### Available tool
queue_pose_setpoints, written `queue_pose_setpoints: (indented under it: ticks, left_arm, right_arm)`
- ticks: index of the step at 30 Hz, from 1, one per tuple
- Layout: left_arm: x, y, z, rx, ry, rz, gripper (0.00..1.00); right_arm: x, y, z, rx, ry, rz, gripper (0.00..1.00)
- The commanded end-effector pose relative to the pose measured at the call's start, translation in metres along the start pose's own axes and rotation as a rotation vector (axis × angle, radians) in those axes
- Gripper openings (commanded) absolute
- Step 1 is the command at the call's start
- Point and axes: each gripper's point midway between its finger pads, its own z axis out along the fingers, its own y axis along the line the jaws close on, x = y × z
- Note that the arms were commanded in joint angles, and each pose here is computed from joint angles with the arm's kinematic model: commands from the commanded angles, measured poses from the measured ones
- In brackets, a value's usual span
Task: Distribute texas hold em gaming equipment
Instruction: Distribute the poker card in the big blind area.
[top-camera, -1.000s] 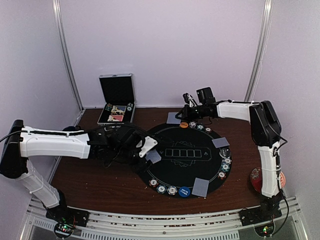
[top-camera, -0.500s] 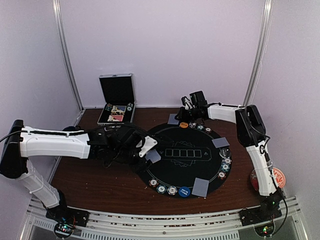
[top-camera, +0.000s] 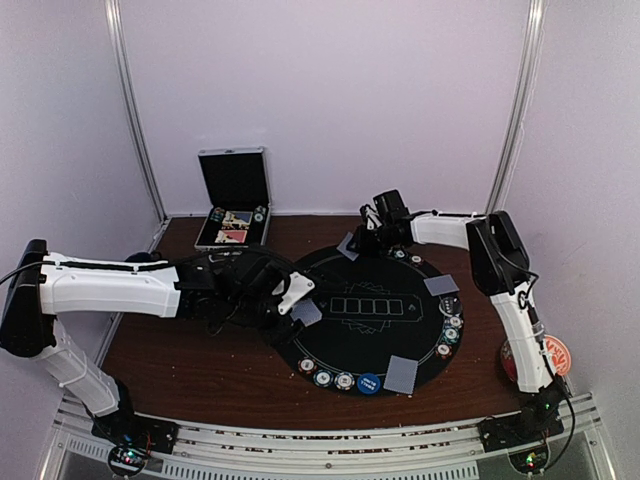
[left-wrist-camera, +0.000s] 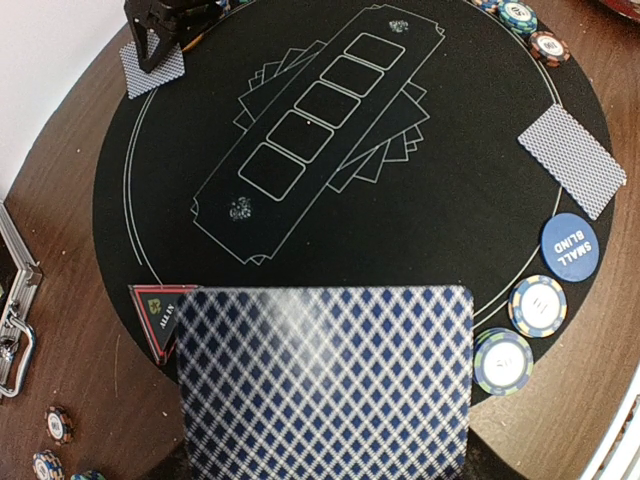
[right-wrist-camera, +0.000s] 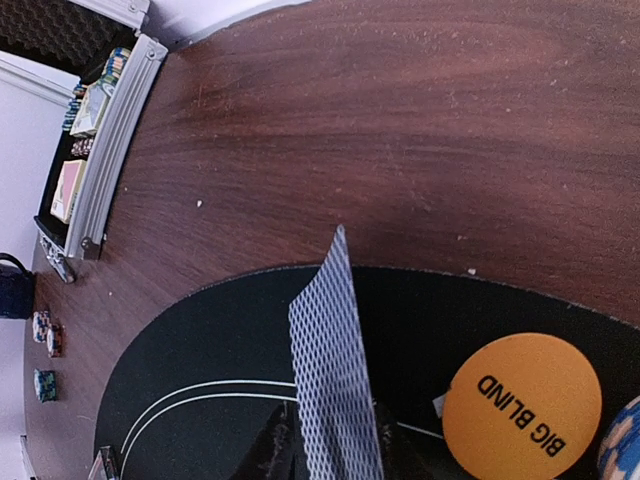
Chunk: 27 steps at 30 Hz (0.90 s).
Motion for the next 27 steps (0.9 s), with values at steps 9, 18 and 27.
queue_pose_setpoints:
  ticks: [9,18,27]
  left_arm:
    - [-0.014,0.003,-0.004,-0.006,-0.056,0.001,0.63]
    - [-0.015,0.002,-0.004,-0.006,-0.057,0.002,0.63]
    - [-0.015,0.002,-0.004,-0.003,-0.056,0.002,0.63]
  right_arm:
    - [0.003,0.004,-0.017,0.065,0.016,-0.052,0.27]
    - [-0.004,0.019,-0.025,0.000,0.019,-0.044,0.19]
    - [-0.012,0.017,-0.029,-0.054,0.019,-0.006,0.08]
